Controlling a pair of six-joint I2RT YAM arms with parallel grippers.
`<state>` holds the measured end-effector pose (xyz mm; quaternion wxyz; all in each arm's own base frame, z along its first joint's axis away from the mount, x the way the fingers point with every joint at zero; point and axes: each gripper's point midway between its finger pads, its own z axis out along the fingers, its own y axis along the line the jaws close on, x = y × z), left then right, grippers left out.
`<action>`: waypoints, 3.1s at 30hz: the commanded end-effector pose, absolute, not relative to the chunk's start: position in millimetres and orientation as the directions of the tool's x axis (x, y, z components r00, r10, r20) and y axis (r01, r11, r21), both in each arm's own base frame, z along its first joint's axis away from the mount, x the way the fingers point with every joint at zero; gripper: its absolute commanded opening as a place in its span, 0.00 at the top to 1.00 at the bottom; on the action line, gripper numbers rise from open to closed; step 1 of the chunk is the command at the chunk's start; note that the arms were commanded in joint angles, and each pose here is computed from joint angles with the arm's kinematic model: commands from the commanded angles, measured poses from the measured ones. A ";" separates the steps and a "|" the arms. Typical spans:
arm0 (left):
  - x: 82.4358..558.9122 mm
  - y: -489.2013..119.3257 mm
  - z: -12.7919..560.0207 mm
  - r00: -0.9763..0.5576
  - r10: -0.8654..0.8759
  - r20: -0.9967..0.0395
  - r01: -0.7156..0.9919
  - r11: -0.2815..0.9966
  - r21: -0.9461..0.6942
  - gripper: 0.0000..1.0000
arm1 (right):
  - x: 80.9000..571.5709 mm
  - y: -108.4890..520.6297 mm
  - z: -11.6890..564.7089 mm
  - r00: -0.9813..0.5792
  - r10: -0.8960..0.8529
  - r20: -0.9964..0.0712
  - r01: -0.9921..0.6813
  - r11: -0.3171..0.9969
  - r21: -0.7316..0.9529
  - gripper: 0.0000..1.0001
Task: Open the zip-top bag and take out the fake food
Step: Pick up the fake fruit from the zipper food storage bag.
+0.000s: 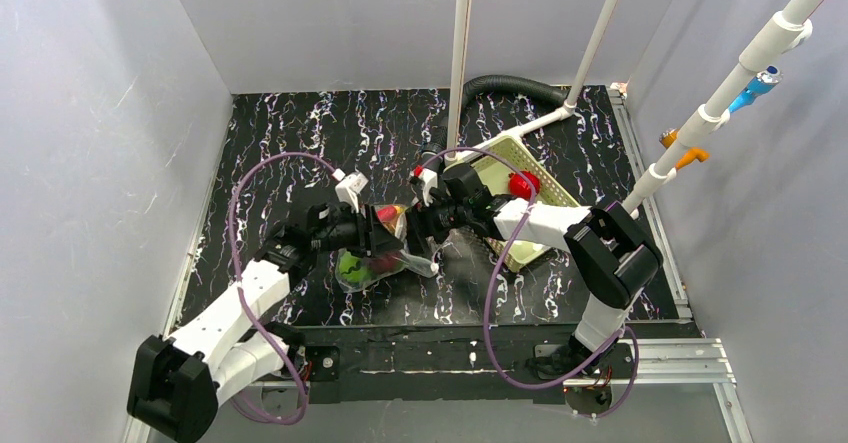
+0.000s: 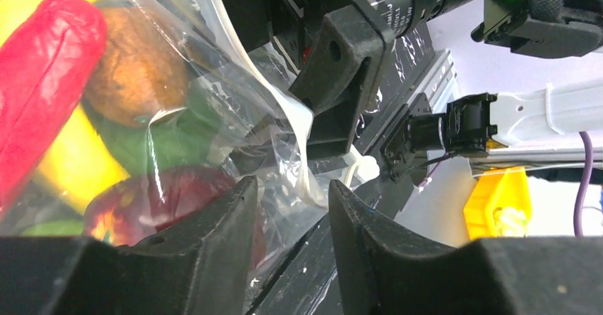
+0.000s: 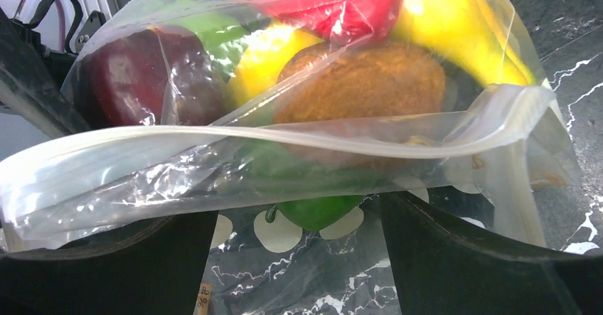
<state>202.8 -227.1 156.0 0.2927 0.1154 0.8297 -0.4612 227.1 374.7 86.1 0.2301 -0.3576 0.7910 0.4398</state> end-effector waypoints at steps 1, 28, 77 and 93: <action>205.0 -211.0 176.2 -0.739 -0.095 -0.667 0.480 0.620 -0.620 0.54 | 239.7 388.1 104.1 -0.623 -0.317 -0.715 -0.778 0.348 0.523 0.11; 212.0 -151.5 94.8 -0.831 -0.115 -0.545 0.158 0.889 -0.429 0.59 | 254.3 397.4 76.7 -0.536 -0.446 -0.717 -0.812 0.504 0.293 0.08; 216.1 -156.7 159.5 -0.707 -0.160 -0.689 0.292 0.821 -0.490 0.34 | 287.1 390.7 55.0 -0.702 -0.392 -0.594 -0.697 0.547 0.463 0.34; 214.4 -158.6 160.3 -0.714 -0.156 -0.683 0.298 0.815 -0.498 0.31 | 298.3 411.3 83.3 -0.717 -0.337 -0.609 -0.685 0.503 0.527 0.27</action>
